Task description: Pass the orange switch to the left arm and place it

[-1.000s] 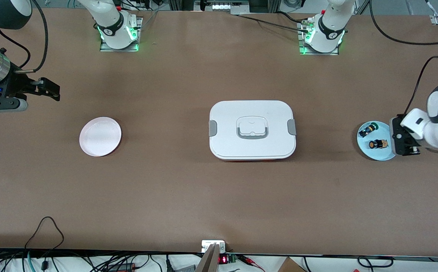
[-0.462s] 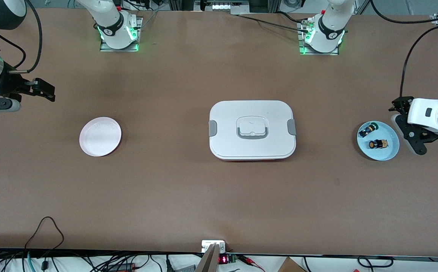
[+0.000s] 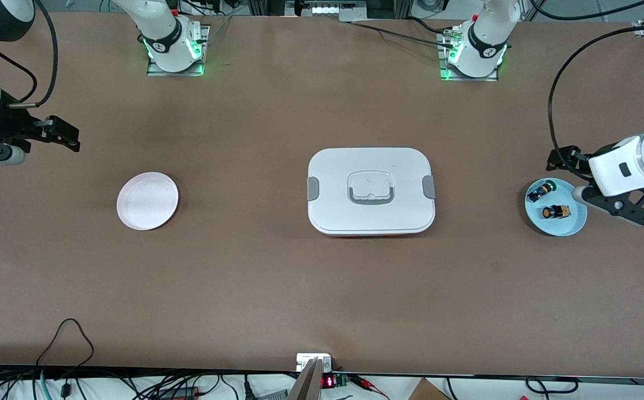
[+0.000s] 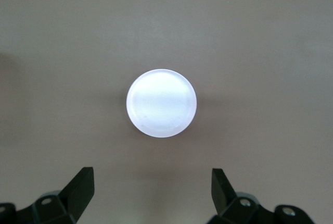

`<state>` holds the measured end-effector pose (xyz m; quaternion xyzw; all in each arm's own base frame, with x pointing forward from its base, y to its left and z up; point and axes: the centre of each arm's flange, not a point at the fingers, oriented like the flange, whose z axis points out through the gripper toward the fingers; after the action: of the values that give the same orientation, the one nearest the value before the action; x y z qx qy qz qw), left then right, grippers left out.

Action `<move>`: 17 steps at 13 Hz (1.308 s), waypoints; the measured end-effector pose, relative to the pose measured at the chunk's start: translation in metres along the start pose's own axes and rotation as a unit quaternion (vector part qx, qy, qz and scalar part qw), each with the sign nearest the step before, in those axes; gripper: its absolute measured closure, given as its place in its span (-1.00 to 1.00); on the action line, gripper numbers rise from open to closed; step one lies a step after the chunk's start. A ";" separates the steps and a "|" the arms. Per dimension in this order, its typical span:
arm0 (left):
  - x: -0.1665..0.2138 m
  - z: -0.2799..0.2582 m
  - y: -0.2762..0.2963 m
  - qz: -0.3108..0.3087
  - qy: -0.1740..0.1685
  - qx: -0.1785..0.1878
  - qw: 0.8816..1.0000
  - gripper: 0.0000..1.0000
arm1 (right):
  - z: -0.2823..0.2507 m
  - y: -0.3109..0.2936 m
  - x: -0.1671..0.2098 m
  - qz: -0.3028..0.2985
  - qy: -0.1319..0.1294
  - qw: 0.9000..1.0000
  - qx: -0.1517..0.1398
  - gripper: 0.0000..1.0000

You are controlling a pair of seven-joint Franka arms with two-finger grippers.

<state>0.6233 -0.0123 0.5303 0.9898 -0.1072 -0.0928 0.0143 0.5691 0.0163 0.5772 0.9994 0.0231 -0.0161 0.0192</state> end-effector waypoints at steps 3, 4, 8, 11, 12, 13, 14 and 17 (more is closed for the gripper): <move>-0.013 -0.017 0.032 -0.096 0.070 0.026 0.993 -1.00 | -0.001 0.001 0.000 0.000 0.000 1.000 0.004 -1.00; -0.022 -0.017 0.037 -0.104 0.090 0.032 0.990 -1.00 | -0.001 0.001 -0.001 0.000 -0.001 1.000 0.004 -1.00; -0.054 -0.001 0.025 -0.082 0.111 0.043 0.990 -1.00 | 0.000 0.001 -0.001 -0.001 -0.001 1.000 0.004 -1.00; -0.057 0.002 0.022 -0.083 0.085 0.041 0.992 -1.00 | 0.000 0.001 -0.001 -0.002 -0.002 1.000 0.004 -1.00; -0.054 -0.002 0.024 -0.081 0.080 0.041 0.993 -1.00 | 0.000 0.000 -0.001 -0.003 -0.002 1.000 0.004 -1.00; -0.050 -0.006 0.027 -0.078 0.079 0.041 0.993 -1.00 | 0.000 -0.002 -0.001 -0.004 -0.002 1.000 0.004 -1.00; -0.045 -0.009 0.029 -0.075 0.080 0.040 0.993 -1.00 | 0.000 -0.003 -0.001 -0.005 -0.002 1.000 0.004 -1.00; -0.037 -0.008 0.028 -0.075 0.077 0.040 0.993 -1.00 | 0.000 -0.003 -0.001 -0.006 -0.002 1.000 0.004 -1.00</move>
<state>0.5835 -0.0318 0.5463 0.9990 -0.0352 -0.0127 -0.0237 0.5681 0.0196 0.5775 0.9993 0.0286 -0.0186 0.0153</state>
